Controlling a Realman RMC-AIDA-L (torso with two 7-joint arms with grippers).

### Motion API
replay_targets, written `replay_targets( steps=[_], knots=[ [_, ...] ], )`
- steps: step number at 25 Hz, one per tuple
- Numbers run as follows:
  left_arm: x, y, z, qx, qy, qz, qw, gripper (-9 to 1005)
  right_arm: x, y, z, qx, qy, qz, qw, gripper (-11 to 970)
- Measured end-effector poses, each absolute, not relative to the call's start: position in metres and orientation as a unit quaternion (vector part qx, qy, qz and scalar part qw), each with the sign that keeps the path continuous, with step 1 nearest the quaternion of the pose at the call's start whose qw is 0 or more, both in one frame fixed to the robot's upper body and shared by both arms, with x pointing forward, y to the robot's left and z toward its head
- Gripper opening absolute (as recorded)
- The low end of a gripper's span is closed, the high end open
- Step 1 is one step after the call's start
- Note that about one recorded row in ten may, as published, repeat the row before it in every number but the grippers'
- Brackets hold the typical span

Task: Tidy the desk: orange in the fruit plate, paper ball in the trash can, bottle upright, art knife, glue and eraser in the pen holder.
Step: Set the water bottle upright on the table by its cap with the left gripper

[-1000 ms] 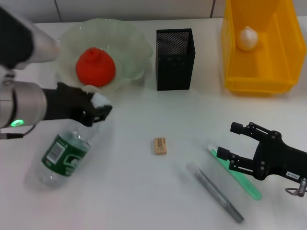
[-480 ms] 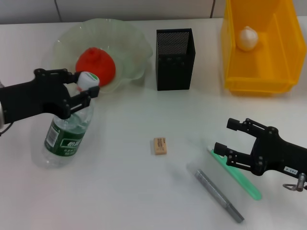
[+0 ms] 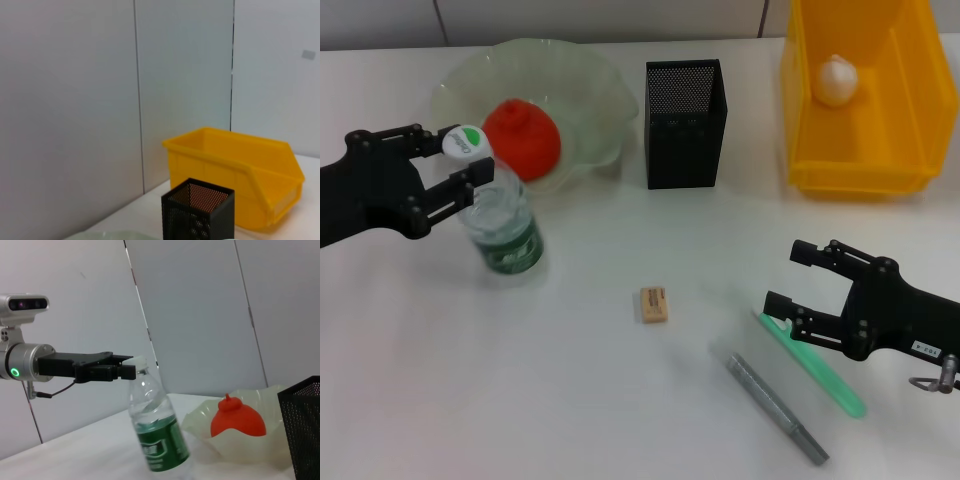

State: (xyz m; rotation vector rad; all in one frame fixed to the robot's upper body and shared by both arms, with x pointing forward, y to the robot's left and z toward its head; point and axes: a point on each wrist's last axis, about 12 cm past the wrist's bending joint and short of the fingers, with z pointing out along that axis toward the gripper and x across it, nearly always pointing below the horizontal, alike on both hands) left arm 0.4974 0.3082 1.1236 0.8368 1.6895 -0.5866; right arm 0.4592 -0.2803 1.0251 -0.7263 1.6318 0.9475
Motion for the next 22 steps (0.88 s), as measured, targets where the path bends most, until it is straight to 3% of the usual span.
replay_targets(
  steps=[22],
  knots=[
    [0.4975, 0.3074, 1.1162, 0.353, 0.696, -0.256, 0.570, 444, 0.4593, -0.2797, 1.0264, -0.299, 0.683, 0.406, 0.528, 794]
  ],
)
